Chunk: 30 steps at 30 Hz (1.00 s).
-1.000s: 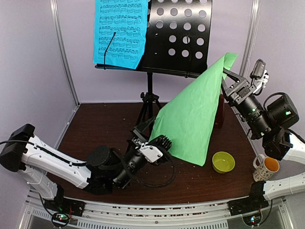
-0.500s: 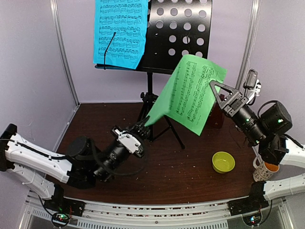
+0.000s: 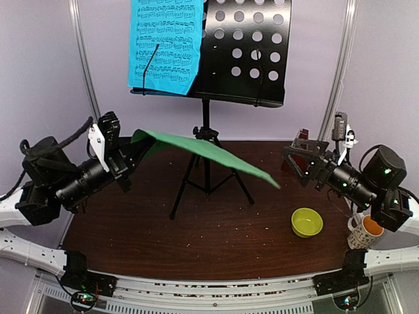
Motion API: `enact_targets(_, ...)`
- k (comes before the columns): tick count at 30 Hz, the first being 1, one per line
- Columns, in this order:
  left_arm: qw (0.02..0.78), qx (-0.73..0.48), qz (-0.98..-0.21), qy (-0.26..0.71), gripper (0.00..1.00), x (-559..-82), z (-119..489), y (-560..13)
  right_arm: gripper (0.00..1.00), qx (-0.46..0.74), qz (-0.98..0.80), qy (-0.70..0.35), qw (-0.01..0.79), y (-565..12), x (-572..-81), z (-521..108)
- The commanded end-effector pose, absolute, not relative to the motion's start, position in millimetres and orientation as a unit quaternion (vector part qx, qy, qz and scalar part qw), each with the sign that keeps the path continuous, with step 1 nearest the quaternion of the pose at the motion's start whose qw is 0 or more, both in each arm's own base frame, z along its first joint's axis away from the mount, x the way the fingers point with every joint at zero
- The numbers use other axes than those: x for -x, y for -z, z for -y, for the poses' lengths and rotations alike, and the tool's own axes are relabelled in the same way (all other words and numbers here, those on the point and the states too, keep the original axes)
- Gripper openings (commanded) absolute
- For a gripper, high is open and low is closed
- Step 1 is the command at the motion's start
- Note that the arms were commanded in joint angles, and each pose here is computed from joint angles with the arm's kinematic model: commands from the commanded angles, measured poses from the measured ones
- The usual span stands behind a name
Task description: Set up the instrument practice props
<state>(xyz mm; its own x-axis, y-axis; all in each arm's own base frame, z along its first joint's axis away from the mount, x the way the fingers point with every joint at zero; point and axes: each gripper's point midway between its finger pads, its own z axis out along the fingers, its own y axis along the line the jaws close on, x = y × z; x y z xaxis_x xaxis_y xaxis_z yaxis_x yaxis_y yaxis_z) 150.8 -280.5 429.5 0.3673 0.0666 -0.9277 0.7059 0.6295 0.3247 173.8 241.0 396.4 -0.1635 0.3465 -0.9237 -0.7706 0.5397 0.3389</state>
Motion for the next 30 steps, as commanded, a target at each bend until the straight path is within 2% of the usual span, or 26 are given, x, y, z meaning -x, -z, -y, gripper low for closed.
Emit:
enact_targets(1, 0.629, -0.466, -0.572, 0.245, 0.0, -132, 295, -397, 1.0, 0.301, -0.652, -0.364, 0.593, -372, -162, -249)
enact_targets(9, 0.464, -0.551, -0.649, 0.243, 0.0, -122, 334, -366, 1.0, 0.439, -0.643, -0.339, 0.529, -384, -137, -271)
enact_targets(15, 0.372, -0.546, -0.713, 0.235, 0.0, -140, 343, -335, 1.0, 0.43, -0.664, -0.35, 0.503, -383, -136, -281)
enact_targets(23, 0.316, -0.512, -0.75, 0.276, 0.0, -153, 342, -325, 1.0, 0.381, -0.688, -0.346, 0.512, -366, -148, -278)
enact_targets(30, 0.285, -0.506, -0.757, 0.3, 0.0, -155, 350, -321, 1.0, 0.399, -0.683, -0.348, 0.502, -357, -139, -299)
